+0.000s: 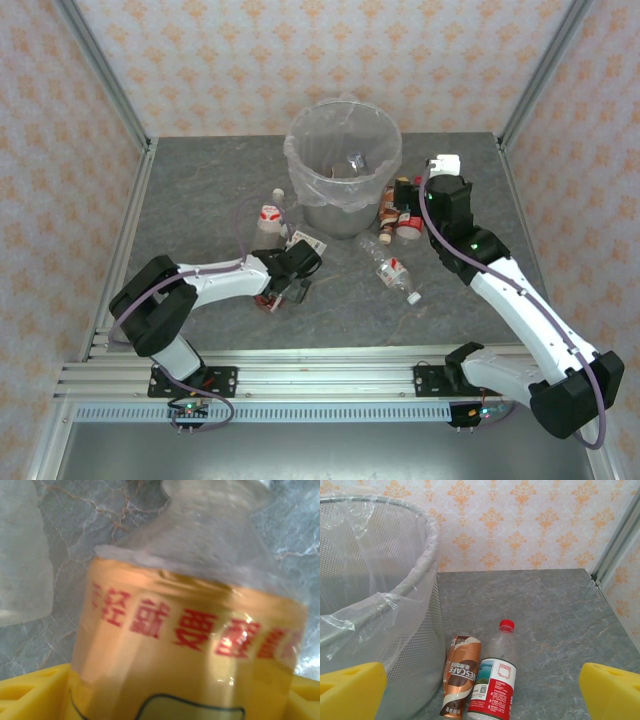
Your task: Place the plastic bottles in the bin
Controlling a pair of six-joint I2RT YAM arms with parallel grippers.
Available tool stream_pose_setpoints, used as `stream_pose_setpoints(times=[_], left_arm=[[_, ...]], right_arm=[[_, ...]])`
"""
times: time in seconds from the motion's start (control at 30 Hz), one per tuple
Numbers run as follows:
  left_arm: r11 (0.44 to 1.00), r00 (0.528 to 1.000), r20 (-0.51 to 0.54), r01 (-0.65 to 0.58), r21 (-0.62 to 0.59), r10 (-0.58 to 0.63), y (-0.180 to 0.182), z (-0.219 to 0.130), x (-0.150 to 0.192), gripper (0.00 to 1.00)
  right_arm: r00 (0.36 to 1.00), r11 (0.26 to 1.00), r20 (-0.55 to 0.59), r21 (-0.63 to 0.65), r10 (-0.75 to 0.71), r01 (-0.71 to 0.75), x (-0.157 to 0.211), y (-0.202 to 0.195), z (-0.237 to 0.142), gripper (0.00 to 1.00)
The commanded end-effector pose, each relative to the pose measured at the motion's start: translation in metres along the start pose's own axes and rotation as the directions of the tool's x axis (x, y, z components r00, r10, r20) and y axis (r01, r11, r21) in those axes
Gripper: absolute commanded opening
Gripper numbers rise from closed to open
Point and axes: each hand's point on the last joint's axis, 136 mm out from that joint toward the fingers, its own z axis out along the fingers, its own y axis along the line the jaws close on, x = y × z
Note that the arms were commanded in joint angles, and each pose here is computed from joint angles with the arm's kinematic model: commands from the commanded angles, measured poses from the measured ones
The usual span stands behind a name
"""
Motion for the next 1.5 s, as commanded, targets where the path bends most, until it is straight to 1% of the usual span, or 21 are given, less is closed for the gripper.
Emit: stream_pose_setpoints(times=[0.0,0.07,0.17,0.3,0.4,0.53,0.77,1.03,1.3,1.47], left_arm=[[1.000,1.000,-0.009,0.007,-0.027,-0.008,0.004,-0.002,0.003,0.81],[1.000,1.000,0.001,0.016,-0.018,-0.016,0.003,-0.004,0.003,0.77],[0.999,0.999,0.017,0.027,-0.017,-0.027,0.005,-0.007,0.001,0.73],[0.998,0.998,0.047,0.046,-0.039,-0.045,0.010,-0.010,-0.003,0.70],[0.997,0.996,0.065,0.058,-0.056,-0.055,0.015,-0.012,-0.005,0.66],[0.997,0.993,0.090,0.074,-0.031,-0.070,0.013,-0.016,-0.006,0.63],[0.994,0.986,0.129,0.105,-0.005,-0.104,0.015,-0.024,-0.008,0.61],[0.987,0.961,0.225,0.151,0.051,-0.159,0.020,-0.042,-0.012,0.60],[0.972,0.922,0.322,0.171,0.162,-0.216,0.021,-0.069,-0.019,0.60],[0.947,0.886,0.350,0.237,0.218,-0.303,0.033,-0.085,-0.031,0.59]], right_arm=[[0.999,1.000,0.038,0.026,0.013,-0.014,-0.006,-0.004,0.001,0.99],[0.999,1.000,0.038,0.019,0.014,-0.014,-0.007,-0.001,0.004,0.99],[0.999,1.000,0.037,0.004,0.013,-0.013,-0.010,0.004,0.008,0.99],[0.999,1.000,0.042,0.007,0.017,-0.017,-0.012,0.006,0.012,0.99],[0.999,1.000,0.043,0.009,0.020,-0.021,-0.011,0.007,0.015,0.99],[0.999,1.000,0.043,0.012,0.021,-0.021,-0.010,0.008,0.019,0.99],[0.998,0.999,0.058,0.015,0.031,-0.032,-0.012,0.010,0.024,0.99],[0.996,0.999,0.084,0.016,0.040,-0.042,-0.017,0.013,0.031,0.99],[0.990,0.998,0.126,0.005,0.069,-0.070,-0.023,0.015,0.032,0.99],[0.989,0.997,0.125,0.002,0.076,-0.077,-0.021,0.015,0.033,0.99]])
